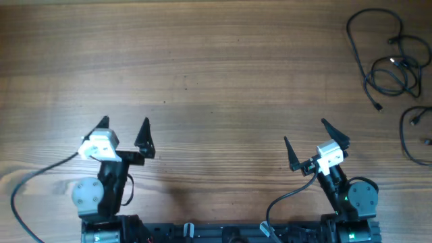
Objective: Untangle cables
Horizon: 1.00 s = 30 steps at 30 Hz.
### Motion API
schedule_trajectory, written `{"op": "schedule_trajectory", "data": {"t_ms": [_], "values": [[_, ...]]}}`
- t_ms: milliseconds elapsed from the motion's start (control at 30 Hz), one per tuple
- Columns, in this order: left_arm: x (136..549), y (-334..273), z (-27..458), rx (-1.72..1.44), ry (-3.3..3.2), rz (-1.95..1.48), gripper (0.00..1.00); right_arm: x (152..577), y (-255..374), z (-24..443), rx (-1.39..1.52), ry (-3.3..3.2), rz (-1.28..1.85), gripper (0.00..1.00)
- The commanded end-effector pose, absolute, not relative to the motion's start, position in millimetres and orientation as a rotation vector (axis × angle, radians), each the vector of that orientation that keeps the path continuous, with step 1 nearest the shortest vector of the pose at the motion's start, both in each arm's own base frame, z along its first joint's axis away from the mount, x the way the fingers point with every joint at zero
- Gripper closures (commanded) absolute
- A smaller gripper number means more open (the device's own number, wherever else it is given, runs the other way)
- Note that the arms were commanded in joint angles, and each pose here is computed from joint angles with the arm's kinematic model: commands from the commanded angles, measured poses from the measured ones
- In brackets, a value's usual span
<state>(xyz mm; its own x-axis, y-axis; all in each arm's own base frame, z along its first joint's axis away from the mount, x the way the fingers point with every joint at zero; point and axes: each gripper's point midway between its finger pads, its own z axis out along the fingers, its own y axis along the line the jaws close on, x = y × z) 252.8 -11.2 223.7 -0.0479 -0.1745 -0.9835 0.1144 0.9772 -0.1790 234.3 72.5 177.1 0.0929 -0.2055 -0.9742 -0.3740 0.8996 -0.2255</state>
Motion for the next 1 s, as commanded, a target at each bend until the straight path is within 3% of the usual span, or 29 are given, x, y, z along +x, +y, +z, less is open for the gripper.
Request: {"op": "schedule_trajectory", "data": {"t_ms": [0, 967], "values": [[247.3, -13.8, 212.8, -0.016, 1.572, -0.218, 0.0, 233.9, 73.2, 178.1, -0.469, 1.488, 0.147, 0.0], [242.8, -27.1, 161.1, 0.008, 1.644, -0.259, 0.0, 233.9, 73.2, 178.1, -0.469, 1.488, 0.147, 0.0]]}}
